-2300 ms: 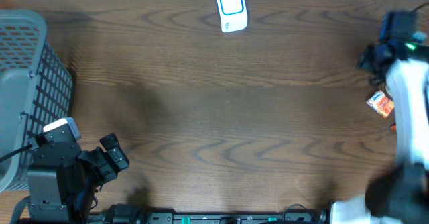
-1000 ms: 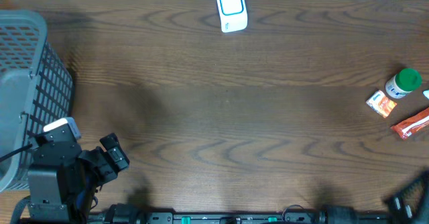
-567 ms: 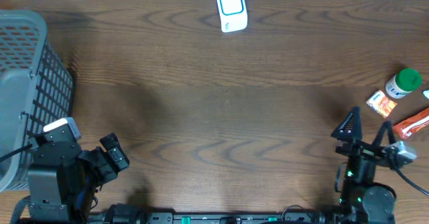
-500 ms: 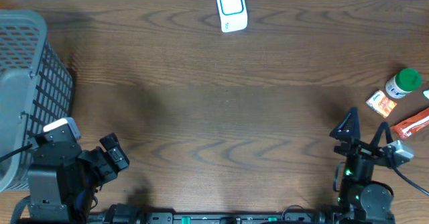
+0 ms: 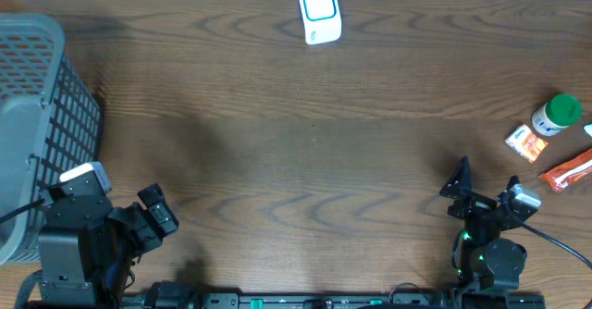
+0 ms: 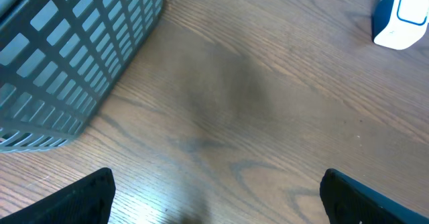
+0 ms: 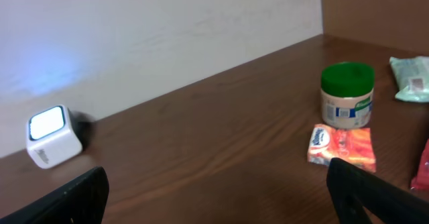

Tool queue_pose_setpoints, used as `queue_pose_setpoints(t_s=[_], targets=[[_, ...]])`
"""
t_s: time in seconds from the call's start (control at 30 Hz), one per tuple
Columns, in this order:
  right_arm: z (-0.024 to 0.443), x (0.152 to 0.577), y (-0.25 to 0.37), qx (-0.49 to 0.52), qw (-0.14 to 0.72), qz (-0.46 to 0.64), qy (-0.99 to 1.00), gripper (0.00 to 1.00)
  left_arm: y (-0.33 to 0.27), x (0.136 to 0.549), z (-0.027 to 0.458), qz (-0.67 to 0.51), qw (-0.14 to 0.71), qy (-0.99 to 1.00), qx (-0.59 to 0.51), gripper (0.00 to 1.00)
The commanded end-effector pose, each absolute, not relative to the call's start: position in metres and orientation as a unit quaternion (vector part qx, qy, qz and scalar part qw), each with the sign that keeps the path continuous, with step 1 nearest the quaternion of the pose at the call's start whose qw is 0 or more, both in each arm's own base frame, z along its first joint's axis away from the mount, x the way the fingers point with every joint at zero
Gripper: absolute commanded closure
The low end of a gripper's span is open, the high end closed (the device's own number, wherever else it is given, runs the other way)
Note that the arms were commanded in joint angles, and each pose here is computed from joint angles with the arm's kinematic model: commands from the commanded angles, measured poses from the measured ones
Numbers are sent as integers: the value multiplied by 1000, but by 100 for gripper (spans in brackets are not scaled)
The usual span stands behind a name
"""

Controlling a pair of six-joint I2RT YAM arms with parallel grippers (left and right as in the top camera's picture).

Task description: Scan the item barcode

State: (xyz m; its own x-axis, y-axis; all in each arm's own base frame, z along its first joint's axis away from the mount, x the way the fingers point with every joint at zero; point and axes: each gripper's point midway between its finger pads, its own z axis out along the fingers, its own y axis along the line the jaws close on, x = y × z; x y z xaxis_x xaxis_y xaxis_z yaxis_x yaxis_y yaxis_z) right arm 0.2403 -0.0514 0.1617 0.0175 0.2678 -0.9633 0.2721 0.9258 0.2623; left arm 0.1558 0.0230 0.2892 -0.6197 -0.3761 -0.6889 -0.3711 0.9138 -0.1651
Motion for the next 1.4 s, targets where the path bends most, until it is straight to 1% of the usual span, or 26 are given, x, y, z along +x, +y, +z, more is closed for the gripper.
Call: queue_pose_setpoints(t_s=[0.0, 0.53, 0.63, 0.7, 0.77, 0.87, 0.97, 1.1, 1.2, 1.37], targets=[[162, 240, -50, 173, 688, -17, 705, 1, 24, 155, 289, 2, 383, 901, -205, 2], [161, 240, -50, 173, 687, -17, 705, 1, 24, 155, 289, 2, 383, 901, -205, 2], [161, 240, -50, 173, 687, -17, 705, 1, 29, 152, 287, 21, 377, 905, -195, 2], [161, 240, -50, 173, 687, -17, 705, 1, 28, 157, 284, 17, 381, 902, -204, 2], [161, 240, -50, 173, 687, -17, 705, 1, 25, 176, 284, 5, 410, 889, -202, 2], [161, 240, -50, 173, 687, -17, 705, 1, 13, 211, 284, -45, 489, 849, -192, 2], [161, 240, -50, 173, 687, -17, 705, 1, 3, 233, 271, -87, 557, 806, -180, 2], [161, 240, -50, 173, 687, -17, 705, 1, -1, 244, 241, -114, 616, 760, -171, 2], [161, 240, -50, 173, 687, -17, 705, 1, 3, 247, 223, -107, 651, 733, -166, 2], [161, 240, -50, 173, 687, -17, 705, 1, 10, 246, 194, -96, 675, 711, -170, 2]])
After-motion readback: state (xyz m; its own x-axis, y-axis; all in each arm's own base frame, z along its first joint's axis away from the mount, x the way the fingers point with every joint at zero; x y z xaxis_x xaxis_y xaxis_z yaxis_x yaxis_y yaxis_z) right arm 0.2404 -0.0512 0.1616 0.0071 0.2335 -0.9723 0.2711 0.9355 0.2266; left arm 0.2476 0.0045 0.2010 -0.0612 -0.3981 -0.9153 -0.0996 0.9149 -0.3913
